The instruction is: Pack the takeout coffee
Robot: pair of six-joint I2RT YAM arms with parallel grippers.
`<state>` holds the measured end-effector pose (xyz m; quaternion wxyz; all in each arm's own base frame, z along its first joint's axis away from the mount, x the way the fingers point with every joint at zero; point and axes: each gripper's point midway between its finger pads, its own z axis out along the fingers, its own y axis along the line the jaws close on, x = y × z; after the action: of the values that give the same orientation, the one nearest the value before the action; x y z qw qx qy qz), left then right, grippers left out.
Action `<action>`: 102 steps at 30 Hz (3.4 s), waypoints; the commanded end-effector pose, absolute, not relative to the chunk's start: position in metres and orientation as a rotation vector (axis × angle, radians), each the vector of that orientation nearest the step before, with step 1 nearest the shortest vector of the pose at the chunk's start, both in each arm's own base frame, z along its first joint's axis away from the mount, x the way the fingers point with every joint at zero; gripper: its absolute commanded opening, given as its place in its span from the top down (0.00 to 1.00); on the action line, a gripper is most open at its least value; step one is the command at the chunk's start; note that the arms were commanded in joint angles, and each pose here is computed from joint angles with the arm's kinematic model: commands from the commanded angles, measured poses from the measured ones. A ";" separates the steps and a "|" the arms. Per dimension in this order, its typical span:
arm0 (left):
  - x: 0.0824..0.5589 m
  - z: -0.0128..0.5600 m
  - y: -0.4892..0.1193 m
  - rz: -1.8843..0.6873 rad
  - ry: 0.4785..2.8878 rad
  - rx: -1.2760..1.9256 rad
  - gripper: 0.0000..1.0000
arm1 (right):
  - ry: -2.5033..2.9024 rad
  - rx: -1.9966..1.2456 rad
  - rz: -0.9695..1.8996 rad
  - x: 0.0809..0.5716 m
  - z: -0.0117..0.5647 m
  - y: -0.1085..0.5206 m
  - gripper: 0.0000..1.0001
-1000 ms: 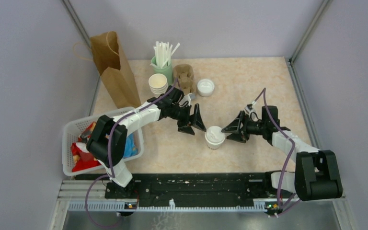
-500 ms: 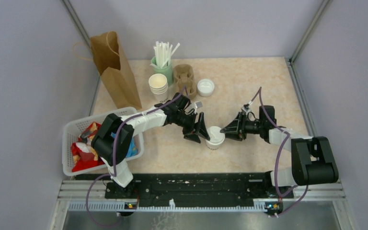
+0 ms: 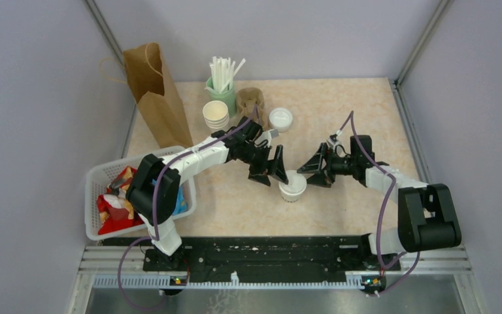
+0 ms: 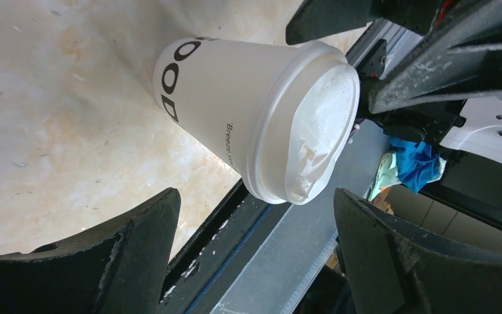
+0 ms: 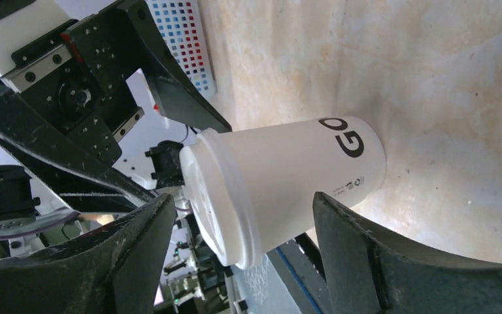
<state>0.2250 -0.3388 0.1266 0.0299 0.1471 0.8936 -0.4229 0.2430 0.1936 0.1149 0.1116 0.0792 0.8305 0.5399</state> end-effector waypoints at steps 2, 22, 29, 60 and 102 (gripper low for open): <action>0.208 0.106 -0.342 -1.327 2.820 0.418 0.10 | 2.430 0.186 1.581 0.252 0.108 0.197 0.31; 0.232 0.158 -0.339 -1.233 2.691 0.458 0.05 | 2.606 0.053 1.101 0.241 0.134 0.171 0.11; 0.250 0.216 -0.301 -0.975 2.460 0.365 0.02 | 2.687 -0.270 0.489 0.232 0.169 0.173 0.01; 0.236 0.273 -0.225 -0.784 2.148 0.176 0.02 | 2.722 -0.665 0.100 0.222 0.140 0.234 0.06; 0.244 0.286 -0.236 -0.782 2.158 0.251 0.02 | 2.584 0.455 -0.324 0.320 0.115 -0.020 0.20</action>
<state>0.2431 -0.2346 0.2683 0.3903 0.0901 0.8654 -0.3011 0.3345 0.0176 0.1328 0.2747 0.1549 0.9468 -0.0644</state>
